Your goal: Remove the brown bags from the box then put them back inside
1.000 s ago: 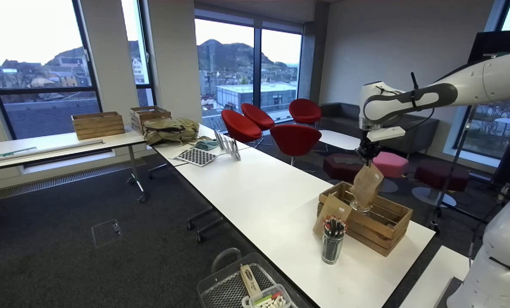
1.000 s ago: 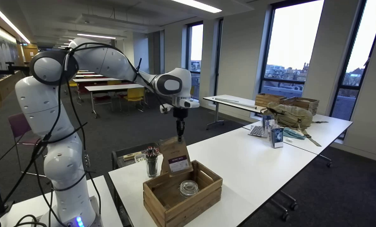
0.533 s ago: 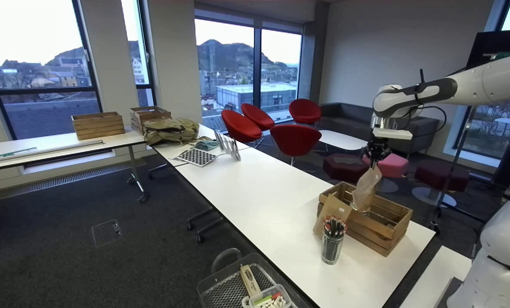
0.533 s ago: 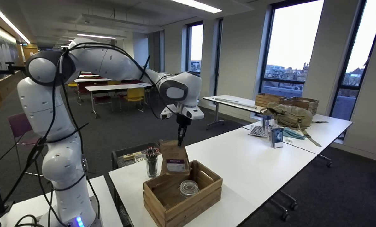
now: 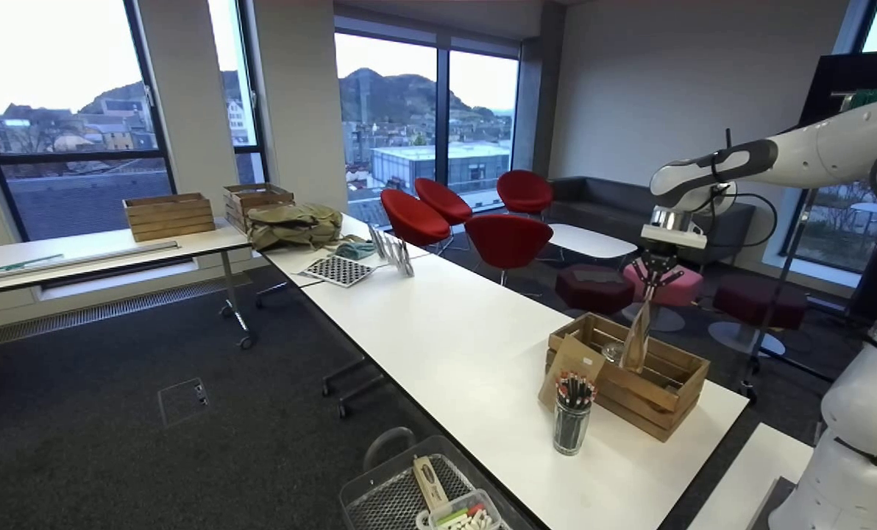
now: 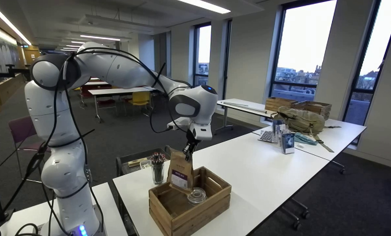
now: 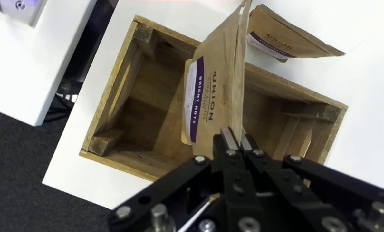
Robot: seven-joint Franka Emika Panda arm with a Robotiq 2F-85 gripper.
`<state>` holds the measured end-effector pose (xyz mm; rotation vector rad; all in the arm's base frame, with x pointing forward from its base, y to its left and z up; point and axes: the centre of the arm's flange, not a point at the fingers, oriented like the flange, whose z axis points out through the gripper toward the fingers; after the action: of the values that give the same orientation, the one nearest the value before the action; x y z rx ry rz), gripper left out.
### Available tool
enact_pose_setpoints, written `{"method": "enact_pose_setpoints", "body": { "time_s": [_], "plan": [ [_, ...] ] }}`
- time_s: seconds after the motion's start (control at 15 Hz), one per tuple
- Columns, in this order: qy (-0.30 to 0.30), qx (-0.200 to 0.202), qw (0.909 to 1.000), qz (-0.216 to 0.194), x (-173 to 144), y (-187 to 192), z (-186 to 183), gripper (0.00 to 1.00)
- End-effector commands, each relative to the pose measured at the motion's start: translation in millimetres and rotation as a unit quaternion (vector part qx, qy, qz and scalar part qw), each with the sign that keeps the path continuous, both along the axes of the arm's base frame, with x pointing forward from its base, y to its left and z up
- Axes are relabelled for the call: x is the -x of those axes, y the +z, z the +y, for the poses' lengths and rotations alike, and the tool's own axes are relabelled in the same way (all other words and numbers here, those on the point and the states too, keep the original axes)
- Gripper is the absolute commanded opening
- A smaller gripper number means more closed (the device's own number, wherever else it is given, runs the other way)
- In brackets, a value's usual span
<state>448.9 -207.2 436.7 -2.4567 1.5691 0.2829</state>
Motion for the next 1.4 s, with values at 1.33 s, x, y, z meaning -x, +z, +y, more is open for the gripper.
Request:
{"method": "enact_pose_setpoints", "body": {
  "time_s": [1.33],
  "plan": [
    [-0.249,-0.061,0.9664,0.012,63,-36,-64,0.0]
  ]
}}
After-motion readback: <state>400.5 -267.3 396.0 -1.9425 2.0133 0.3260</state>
